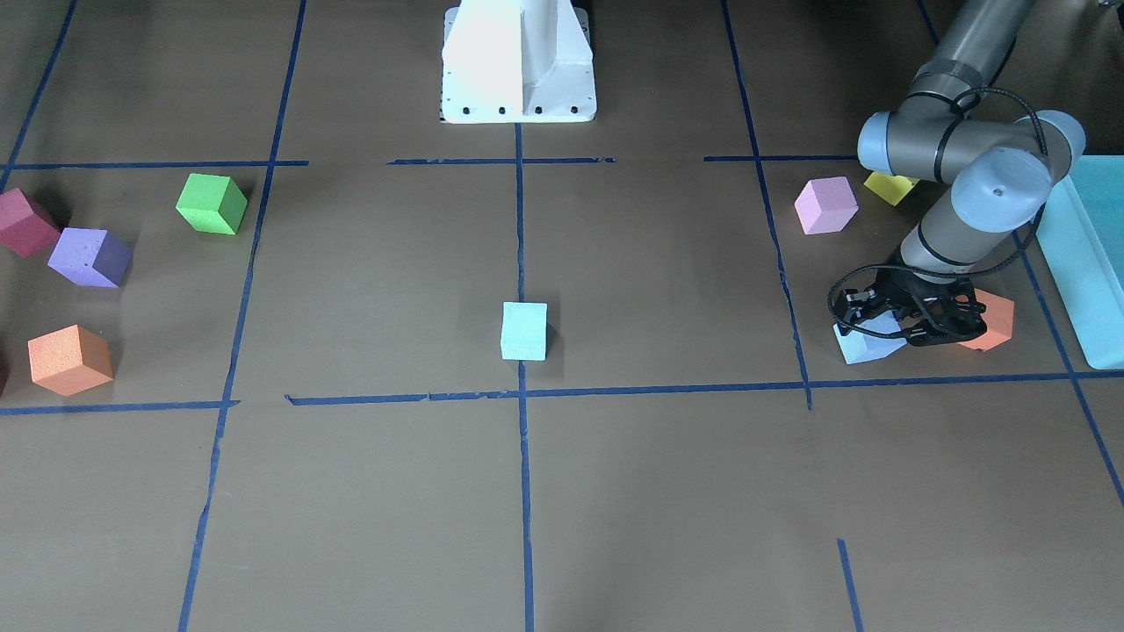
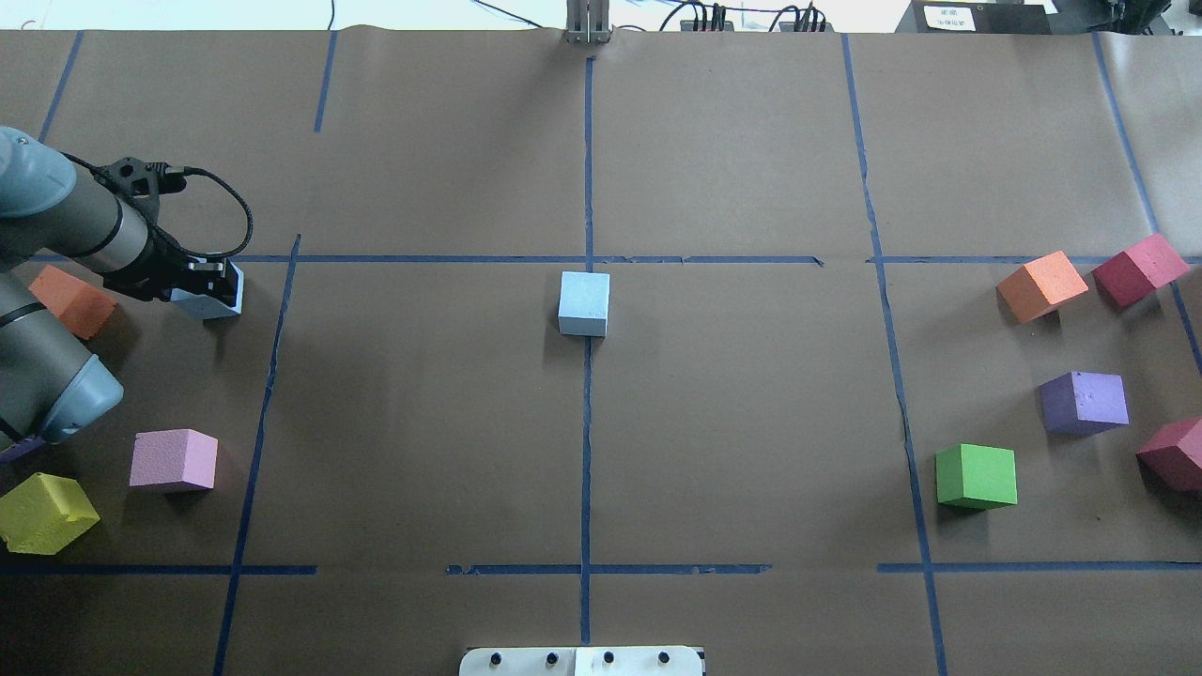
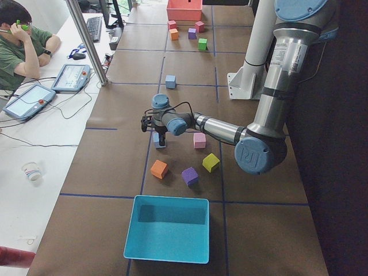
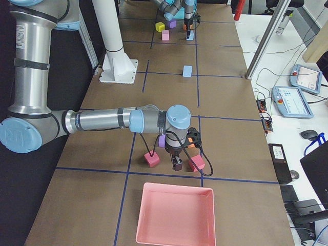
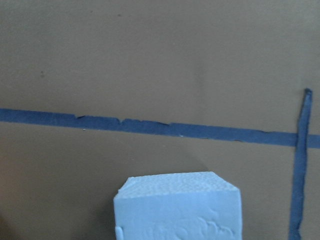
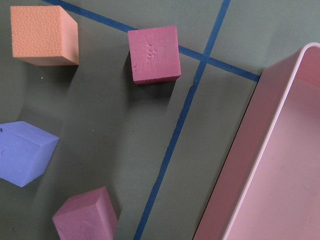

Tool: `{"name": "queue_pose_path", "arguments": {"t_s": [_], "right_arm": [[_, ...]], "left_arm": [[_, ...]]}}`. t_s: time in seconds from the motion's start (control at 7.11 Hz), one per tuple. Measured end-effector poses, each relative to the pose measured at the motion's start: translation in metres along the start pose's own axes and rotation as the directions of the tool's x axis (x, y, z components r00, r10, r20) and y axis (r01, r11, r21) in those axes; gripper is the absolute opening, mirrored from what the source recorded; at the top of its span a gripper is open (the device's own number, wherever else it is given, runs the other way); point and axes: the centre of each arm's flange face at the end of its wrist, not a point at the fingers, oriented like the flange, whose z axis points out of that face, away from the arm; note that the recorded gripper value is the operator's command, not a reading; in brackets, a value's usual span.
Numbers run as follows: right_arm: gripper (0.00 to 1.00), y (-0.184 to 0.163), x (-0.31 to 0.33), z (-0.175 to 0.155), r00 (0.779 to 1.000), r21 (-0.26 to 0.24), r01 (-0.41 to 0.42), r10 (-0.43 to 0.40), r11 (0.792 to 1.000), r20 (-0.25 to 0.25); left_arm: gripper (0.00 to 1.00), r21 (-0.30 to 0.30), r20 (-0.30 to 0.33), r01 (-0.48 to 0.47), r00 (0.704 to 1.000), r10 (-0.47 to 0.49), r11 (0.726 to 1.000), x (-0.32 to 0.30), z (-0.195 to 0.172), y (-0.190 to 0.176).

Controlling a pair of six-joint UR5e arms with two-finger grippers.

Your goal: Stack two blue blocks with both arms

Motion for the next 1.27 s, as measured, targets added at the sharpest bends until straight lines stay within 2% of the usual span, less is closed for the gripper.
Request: {"name": "queue_pose_path", "arguments": {"t_s": [0.14,0.42,0.7,0.98,1.27], "right_arm": [[1.0,0.001,0.0,0.0,1.0,0.0,0.0,0.0,1.0,0.001],[1.0,0.001,0.0,0.0,1.0,0.0,0.0,0.0,1.0,0.003],[1.0,0.001,0.0,0.001,1.0,0.001,0.0,0.0,1.0,0.007],[1.0,0.001,-0.001,0.001,1.0,0.002,-0.001,0.001,1.0,0.013],[1.0,0.001,-0.001,0.001,1.0,0.002,-0.002,0.002,1.0,0.014]], "left_arm": [[0.31,0.018,-0.024,-0.013,1.0,0.013,1.0,0.031,-0.019,-0.009],[0.32,0.017,-0.036,-0.03,0.999,0.031,0.999,0.142,-0.07,-0.032],[0.32,-0.001,-0.067,-0.104,0.992,0.104,0.995,0.291,-0.097,-0.014],[0.33,-0.009,-0.068,-0.106,0.992,0.106,0.994,0.401,-0.096,0.0],[0.34,0.015,-0.025,-0.146,0.989,0.147,0.989,0.447,-0.07,0.031]]}}
